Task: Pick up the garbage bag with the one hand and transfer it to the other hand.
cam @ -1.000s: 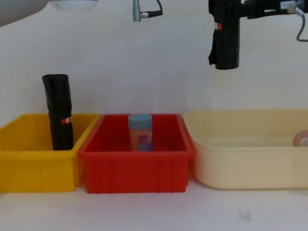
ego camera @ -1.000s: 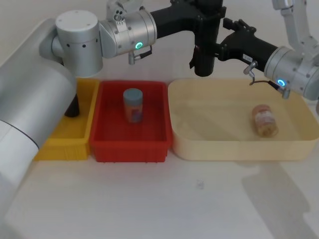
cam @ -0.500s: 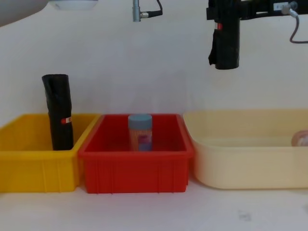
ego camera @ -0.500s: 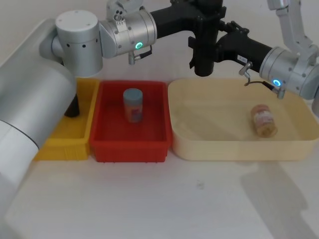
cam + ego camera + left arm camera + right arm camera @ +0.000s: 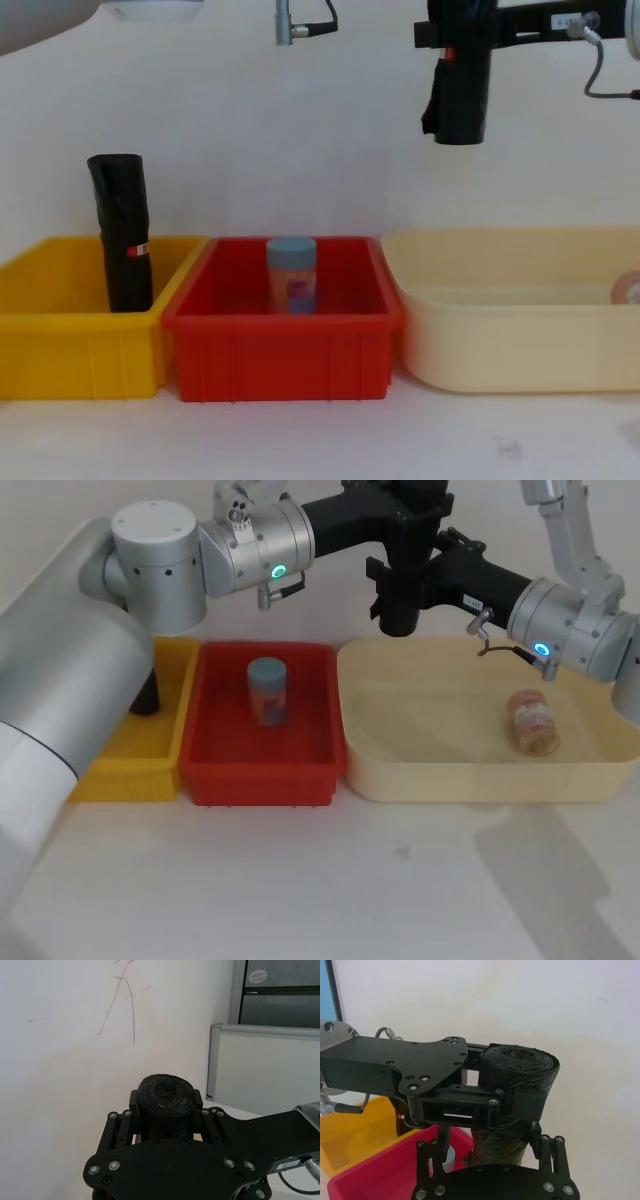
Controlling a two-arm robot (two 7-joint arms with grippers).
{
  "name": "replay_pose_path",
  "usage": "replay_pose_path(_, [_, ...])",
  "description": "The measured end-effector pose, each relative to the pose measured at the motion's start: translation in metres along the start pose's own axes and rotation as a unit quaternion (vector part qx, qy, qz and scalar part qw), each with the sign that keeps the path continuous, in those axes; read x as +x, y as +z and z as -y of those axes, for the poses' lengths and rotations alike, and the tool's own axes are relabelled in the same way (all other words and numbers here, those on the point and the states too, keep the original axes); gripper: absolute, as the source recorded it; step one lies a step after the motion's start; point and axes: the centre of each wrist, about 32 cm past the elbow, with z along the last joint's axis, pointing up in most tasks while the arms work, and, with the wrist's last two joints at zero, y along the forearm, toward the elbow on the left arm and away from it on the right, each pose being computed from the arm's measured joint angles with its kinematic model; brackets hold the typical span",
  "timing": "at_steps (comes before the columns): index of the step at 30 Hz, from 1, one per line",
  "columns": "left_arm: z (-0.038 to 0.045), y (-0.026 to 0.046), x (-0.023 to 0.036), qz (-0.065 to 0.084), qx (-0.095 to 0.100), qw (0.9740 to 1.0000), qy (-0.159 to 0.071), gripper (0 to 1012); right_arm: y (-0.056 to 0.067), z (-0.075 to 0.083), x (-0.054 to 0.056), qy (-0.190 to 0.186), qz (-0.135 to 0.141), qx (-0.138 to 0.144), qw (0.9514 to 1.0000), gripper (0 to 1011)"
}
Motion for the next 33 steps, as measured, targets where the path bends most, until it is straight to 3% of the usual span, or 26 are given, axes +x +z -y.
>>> replay_pose_path(12, [0.0000,0.0000,0.0000,0.000,0.000,1.0000,0.000,542,-0.0009,-0.0023,-0.0010,0.001,-0.001,0.000,1.0000,634])
replay_pose_path(33, [0.0002,0.0000,-0.0001,0.000,0.000,1.0000,0.000,552,-0.0013,-0.0037,-0.0018,0.002,-0.001,0.001,1.0000,621])
